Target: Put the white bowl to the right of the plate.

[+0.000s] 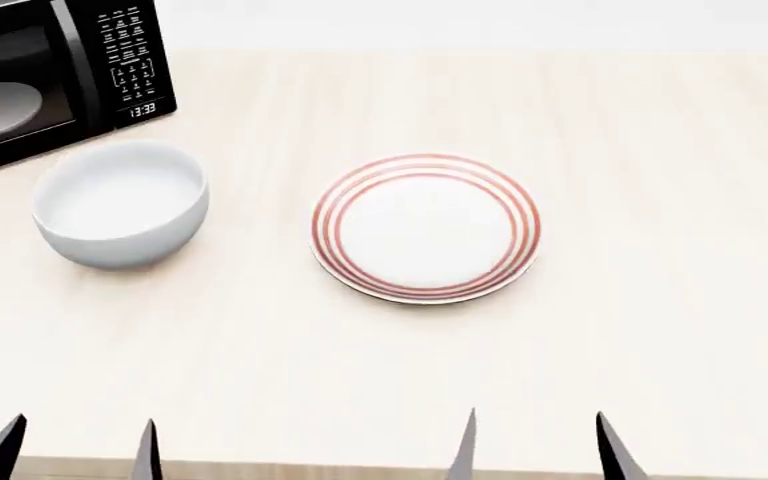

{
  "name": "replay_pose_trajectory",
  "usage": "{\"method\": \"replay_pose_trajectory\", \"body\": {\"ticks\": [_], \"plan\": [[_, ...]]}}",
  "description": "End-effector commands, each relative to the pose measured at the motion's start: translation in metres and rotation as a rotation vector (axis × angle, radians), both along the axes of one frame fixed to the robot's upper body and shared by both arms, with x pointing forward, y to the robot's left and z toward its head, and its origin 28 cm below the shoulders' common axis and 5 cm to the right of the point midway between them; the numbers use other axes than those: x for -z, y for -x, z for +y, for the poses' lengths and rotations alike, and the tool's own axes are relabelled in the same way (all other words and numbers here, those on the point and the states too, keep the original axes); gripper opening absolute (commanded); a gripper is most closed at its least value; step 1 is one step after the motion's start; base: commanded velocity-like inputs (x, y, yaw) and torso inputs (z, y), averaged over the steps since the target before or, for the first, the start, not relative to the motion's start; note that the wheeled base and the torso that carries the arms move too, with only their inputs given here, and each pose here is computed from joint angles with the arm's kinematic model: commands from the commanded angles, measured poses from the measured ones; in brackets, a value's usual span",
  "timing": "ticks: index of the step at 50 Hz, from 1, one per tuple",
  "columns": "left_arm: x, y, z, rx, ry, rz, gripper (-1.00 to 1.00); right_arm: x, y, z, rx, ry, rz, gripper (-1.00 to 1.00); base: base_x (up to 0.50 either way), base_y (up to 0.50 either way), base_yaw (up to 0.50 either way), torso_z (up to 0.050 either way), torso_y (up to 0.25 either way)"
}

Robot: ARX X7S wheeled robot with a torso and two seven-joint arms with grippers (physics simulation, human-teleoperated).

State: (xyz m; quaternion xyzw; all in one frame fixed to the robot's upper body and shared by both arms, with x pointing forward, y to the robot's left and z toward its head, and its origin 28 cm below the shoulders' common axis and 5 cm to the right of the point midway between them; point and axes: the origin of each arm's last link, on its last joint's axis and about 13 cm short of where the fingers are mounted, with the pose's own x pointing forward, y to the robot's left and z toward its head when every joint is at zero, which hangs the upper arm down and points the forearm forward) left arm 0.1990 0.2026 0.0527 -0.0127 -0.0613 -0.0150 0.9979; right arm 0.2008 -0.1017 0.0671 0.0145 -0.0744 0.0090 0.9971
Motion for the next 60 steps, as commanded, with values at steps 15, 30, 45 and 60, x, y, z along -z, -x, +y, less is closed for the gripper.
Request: {"method": "replay_pose_trajectory", "body": {"ticks": [15,30,45,60], "plan": [[-0.0117,0.0025,-0.0001,-0.005,0.015,-0.041,1.0,-0.0209,0.0025,-0.0062,-0.078,-0.047,-0.061,1.0,0.5,0.16,0.0,0.0,0.0],[-0.0119,0.0025,-0.0016,0.002,0.014,-0.041,1.0,-0.0226,0.0007,-0.0077,-0.056,-0.046,-0.052,1.0,0.49,0.36,0.0,0.0,0.0],[-0.0101,0.0015,-0.0012,-0.003,0.015,-0.041,1.0,-0.0214,-0.0002,-0.009,-0.156,-0.156,-0.004,1.0,0.49,0.2,0.0,0.0,0.0],[-0.0095,0.0007,0.0004,-0.011,0.02,-0.043,1.0,-0.0184,-0.0017,-0.0077,-0.152,-0.146,0.003,1.0,0.5,-0.27,0.0,0.0,0.001]]}}
